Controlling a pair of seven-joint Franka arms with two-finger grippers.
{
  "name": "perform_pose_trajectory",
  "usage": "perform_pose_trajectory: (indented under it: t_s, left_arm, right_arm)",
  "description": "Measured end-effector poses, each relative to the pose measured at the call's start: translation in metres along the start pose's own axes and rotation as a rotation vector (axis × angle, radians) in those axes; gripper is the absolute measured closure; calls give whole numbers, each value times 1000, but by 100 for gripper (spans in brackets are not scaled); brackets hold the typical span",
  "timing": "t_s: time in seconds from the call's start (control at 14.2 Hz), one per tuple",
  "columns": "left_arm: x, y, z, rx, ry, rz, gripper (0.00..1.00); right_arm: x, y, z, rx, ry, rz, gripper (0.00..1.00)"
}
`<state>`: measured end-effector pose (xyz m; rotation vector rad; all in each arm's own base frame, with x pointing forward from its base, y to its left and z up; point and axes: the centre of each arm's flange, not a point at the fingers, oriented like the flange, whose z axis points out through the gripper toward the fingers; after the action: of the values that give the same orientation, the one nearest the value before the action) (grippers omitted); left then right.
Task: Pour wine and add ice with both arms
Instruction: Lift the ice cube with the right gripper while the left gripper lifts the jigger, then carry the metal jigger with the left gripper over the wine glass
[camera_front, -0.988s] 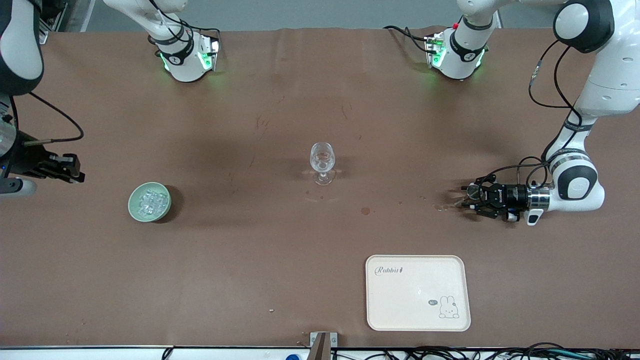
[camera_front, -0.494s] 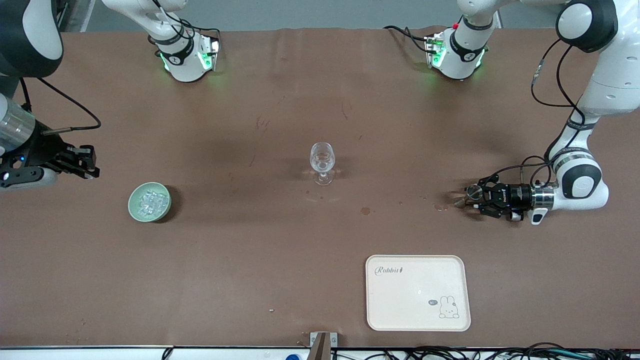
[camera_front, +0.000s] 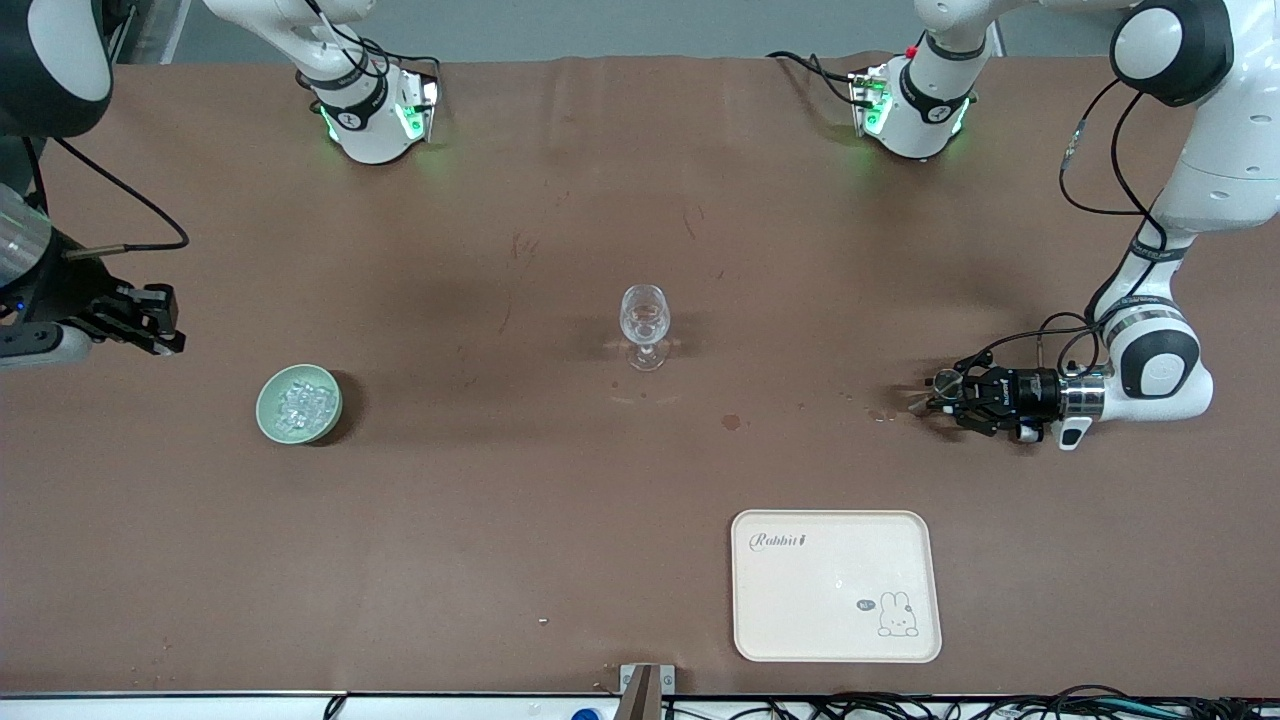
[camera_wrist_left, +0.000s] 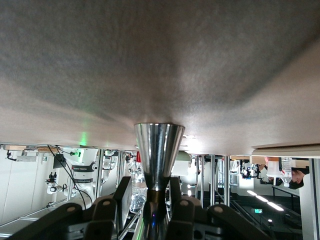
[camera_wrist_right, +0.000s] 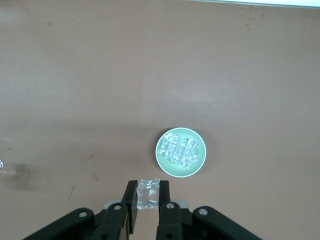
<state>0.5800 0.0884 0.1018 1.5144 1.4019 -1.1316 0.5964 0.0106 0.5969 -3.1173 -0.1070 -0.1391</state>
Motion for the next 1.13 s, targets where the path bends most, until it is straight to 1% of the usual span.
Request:
perform_pose_trajectory:
  t_s: [0.14,0.21,0.28,0.35,0.42,0.49,0.63,0.78,0.99,1.13]
  left_arm:
    - [-1,1,0,0,-2,1,76]
    - [-1,1,1,2,-5,2,76]
    - [-4,1,2,8,-15,10,80]
    - [-10,5,4,17,-29,25,79]
    - [-18,11,8,28,-44,44,79]
    - [-26,16,11,39,-59,61,79]
    - [-37,23,14,51,-75,83,79]
    - [-47,30,17,55,-86,106,79]
    - [-66,35,27,76,-110,135,79]
    - [-87,38,36,94,-115,162,79]
  right_arm:
    - [1,2,-14,-18,17,35,79]
    - [-2,4,-19,-23,-2,47,79]
    - [-7,5,-25,-24,-35,55,79]
    - [-14,8,-31,-23,-70,63,79]
    - [-20,10,-38,-23,-88,70,79]
    - [-27,12,-47,-24,-91,75,79]
    - [-40,12,-62,-24,-90,78,79]
    - [-47,10,-66,-24,-89,75,79]
    - [-45,6,-58,-23,-88,66,79]
    - [-41,0,-54,-23,-68,56,79]
